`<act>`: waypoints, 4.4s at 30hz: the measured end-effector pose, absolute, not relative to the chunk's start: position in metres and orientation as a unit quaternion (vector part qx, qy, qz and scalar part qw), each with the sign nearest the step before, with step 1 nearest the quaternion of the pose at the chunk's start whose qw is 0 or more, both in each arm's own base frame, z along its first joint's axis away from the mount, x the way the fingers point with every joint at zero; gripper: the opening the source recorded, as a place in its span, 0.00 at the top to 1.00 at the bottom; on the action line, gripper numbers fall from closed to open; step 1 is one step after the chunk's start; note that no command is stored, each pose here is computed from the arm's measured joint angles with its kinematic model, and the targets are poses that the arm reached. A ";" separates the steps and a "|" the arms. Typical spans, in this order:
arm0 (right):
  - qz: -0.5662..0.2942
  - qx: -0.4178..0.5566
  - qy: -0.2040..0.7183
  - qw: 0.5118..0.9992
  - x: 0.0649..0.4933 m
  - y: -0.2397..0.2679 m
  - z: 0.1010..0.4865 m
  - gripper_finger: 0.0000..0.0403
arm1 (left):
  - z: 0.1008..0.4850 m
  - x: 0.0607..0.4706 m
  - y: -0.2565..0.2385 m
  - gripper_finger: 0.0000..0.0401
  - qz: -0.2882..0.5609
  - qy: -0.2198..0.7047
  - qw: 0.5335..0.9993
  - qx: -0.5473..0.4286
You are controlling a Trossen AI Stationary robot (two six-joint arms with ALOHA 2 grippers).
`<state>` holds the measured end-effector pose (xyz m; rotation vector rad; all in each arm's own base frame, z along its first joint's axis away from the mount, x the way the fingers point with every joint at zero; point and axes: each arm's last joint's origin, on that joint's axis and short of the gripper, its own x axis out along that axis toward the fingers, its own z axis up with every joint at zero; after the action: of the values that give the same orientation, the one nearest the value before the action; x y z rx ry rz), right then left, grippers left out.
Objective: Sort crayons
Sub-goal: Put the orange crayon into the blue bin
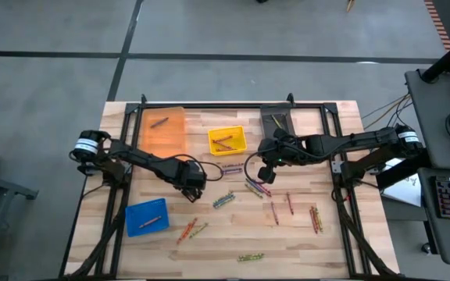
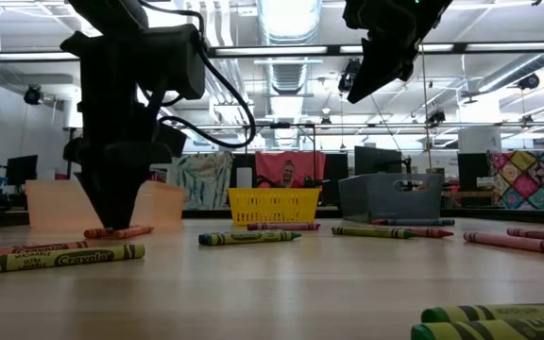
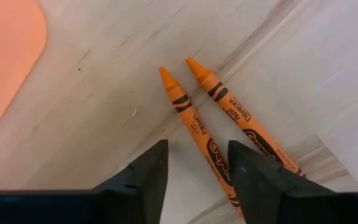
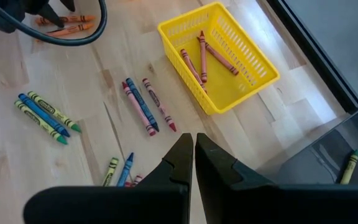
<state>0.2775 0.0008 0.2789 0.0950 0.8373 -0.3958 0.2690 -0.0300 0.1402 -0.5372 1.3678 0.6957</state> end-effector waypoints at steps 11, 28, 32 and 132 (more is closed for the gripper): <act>-0.191 0.046 0.401 0.895 0.278 0.001 0.279 0.98 | 0.136 0.267 -0.030 0.87 0.309 0.604 0.692 -0.246; -0.189 0.042 0.401 0.895 0.278 0.001 0.279 0.98 | 0.141 0.263 -0.029 1.00 0.305 0.596 0.699 -0.250; -0.188 0.039 0.402 0.895 0.278 0.001 0.279 0.98 | 0.150 0.259 -0.029 1.00 0.295 0.593 0.707 -0.246; -0.180 0.013 0.406 0.896 0.280 0.001 0.274 0.98 | 0.170 0.147 -0.159 1.00 0.144 0.696 0.703 -0.016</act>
<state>0.2802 0.0007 0.2738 0.0268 0.8408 -0.3723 0.1472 -0.1592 0.1701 -0.0350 1.5483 0.3210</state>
